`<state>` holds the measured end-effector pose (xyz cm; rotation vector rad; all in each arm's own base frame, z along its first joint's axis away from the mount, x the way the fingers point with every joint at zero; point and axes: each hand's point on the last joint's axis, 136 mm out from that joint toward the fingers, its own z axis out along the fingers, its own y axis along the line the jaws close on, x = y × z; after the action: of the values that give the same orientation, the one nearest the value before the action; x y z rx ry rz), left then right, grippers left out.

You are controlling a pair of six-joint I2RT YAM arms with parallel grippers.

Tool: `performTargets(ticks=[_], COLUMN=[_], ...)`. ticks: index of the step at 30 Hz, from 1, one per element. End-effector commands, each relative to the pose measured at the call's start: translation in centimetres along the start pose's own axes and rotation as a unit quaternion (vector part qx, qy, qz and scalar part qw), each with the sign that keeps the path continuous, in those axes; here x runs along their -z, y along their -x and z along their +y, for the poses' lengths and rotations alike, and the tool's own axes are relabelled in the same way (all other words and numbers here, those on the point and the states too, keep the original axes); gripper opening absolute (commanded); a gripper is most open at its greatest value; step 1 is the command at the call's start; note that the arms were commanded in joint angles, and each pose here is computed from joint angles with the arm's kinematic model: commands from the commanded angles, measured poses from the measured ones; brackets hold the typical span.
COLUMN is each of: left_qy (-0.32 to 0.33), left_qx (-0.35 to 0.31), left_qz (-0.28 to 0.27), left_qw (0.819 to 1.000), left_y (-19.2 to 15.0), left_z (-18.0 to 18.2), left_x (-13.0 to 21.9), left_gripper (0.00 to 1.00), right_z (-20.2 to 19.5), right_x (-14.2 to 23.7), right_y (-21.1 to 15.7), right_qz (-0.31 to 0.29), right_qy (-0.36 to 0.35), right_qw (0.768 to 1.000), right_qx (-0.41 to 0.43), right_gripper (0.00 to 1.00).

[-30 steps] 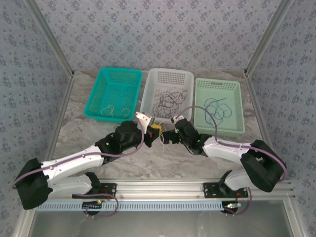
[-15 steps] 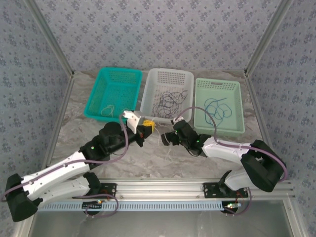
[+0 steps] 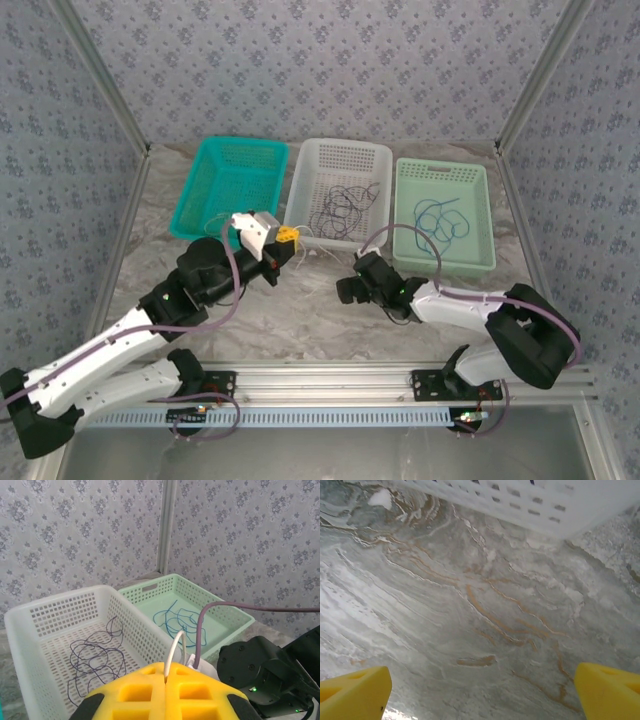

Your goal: Untangle the cables

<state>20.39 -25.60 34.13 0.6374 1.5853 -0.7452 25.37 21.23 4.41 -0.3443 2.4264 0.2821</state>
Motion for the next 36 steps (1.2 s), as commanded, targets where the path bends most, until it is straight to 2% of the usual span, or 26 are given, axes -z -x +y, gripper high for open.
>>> performTargets(ticks=[1,7,20,27,33,36], left_qy=[0.004,0.005,0.021,0.011,0.058,0.08], left_qx=[-0.02,-0.023,0.005,0.013,0.001,0.004], left_qz=[-0.036,-0.032,0.015,0.035,0.053,0.066], left_qw=[0.999,0.999,1.0,0.999,0.997,0.995], left_y=[3.2,3.2,-0.6,-1.6,-2.5,-2.9], left_z=[0.0,0.1,1.2,0.8,2.5,3.4], left_x=[1.2,1.1,-1.2,-2.7,-2.5,-2.2], left_gripper=[0.04,0.04,0.04,0.04,0.04,0.04], right_z=[-1.0,-0.6,-0.5,-0.3,-3.4,-4.8], right_x=[0.5,2.4,10.5,12.3,13.6,14.8], right_y=[-0.8,0.3,3.1,3.6,3.0,3.4], right_qz=[0.004,-0.019,-0.097,-0.125,-0.093,-0.103], right_qy=[-0.022,-0.007,0.045,0.071,-0.011,-0.039], right_qw=[1.0,1.0,0.994,0.99,0.995,0.993], right_qx=[-0.008,-0.006,0.004,0.016,0.047,0.04], right_gripper=[0.96,0.99,1.0,1.0,1.0,1.0])
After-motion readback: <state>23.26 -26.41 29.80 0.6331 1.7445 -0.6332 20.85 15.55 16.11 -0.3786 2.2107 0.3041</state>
